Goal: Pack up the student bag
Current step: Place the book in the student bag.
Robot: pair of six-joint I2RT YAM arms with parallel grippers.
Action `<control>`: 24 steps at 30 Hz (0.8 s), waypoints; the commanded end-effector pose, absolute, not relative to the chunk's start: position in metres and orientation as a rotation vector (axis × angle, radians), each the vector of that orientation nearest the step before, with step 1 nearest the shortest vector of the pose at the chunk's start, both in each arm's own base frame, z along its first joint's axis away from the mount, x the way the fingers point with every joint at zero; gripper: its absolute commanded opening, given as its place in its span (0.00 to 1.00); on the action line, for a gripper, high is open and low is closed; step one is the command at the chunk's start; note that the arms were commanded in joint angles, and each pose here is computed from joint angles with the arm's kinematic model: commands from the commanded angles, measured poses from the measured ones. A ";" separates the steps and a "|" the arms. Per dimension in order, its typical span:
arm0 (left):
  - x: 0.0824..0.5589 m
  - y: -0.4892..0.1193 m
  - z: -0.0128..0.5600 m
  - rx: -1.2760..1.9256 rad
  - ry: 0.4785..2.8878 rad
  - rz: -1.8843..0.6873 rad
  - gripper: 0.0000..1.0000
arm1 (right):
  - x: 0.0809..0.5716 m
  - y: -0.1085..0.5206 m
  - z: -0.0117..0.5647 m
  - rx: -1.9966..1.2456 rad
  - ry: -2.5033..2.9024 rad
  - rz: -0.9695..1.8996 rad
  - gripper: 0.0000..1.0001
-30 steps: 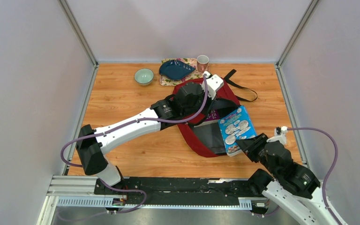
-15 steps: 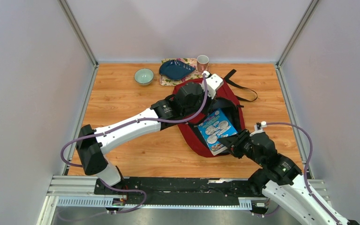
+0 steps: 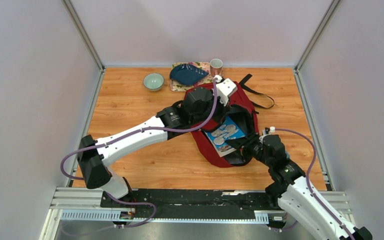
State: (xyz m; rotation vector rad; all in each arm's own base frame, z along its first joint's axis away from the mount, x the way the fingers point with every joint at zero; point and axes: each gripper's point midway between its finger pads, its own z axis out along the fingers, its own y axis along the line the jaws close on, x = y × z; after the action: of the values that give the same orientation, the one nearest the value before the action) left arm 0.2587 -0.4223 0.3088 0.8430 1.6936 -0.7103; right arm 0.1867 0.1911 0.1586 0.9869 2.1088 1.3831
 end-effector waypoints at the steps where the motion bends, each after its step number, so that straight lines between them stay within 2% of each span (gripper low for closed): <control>1: 0.247 -0.419 0.370 0.794 1.534 -0.814 0.00 | 0.204 0.205 0.242 0.821 1.836 1.700 0.00; 11: 0.240 -0.423 0.370 0.812 1.533 -0.857 0.00 | 0.202 0.193 0.239 0.900 1.786 1.757 0.00; 24: 0.227 -0.427 0.375 0.828 1.518 -0.949 0.00 | 0.282 0.194 0.229 0.995 1.696 1.622 0.00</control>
State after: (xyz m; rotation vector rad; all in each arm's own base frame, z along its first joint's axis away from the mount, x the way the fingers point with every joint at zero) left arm 0.2423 -0.4294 0.3104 0.8930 1.6866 -0.8137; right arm 0.2414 0.1918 0.1536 1.1598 1.9688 1.5113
